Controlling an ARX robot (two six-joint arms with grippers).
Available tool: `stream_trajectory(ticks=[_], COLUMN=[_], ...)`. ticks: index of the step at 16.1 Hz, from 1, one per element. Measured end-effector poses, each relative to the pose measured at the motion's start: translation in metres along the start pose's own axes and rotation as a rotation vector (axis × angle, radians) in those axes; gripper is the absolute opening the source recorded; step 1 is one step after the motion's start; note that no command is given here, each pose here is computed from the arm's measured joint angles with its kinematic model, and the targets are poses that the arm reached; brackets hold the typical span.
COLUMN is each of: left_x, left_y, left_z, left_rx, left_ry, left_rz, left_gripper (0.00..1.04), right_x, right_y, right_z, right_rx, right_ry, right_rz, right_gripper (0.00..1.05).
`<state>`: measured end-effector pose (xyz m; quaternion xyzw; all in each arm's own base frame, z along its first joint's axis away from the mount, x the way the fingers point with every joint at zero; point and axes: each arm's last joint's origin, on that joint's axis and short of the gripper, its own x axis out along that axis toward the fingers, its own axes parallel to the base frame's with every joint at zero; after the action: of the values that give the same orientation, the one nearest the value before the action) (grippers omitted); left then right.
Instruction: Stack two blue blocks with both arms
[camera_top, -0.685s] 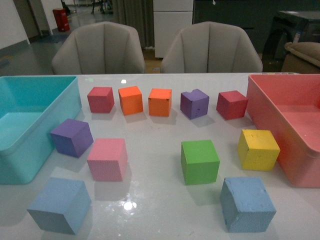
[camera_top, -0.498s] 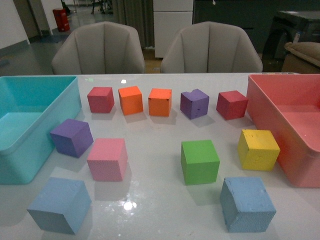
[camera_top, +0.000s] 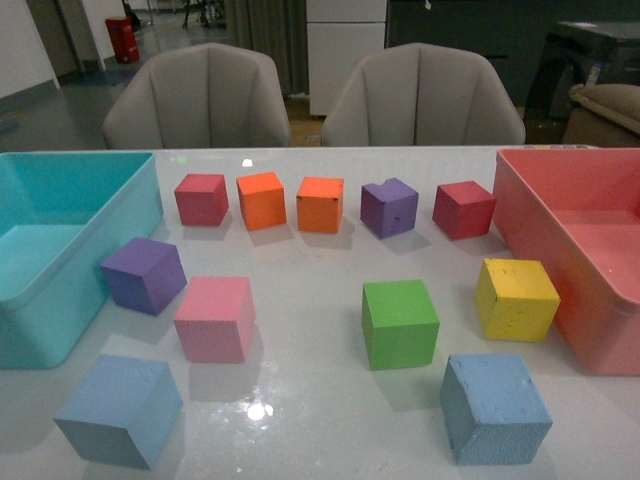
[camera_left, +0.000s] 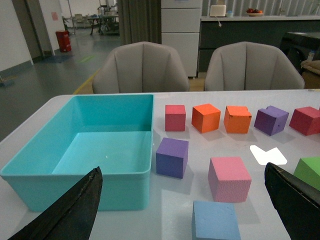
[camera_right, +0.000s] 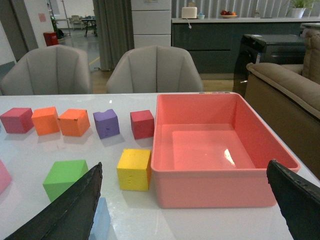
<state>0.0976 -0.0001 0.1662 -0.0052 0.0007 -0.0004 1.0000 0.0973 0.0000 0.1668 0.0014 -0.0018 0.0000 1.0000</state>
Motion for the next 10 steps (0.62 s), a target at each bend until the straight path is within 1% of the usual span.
stream_trajectory(ticks=[10], left_x=[0.0], left_y=[0.0], left_z=[0.0], left_rx=[0.0], left_ry=[0.0], left_rz=[0.0], left_gripper=[0.98], right_x=[0.0], right_y=[0.0], right_z=[0.0], right_rx=[0.0], right_ry=[0.0], right_rz=[0.0], right_gripper=[0.98])
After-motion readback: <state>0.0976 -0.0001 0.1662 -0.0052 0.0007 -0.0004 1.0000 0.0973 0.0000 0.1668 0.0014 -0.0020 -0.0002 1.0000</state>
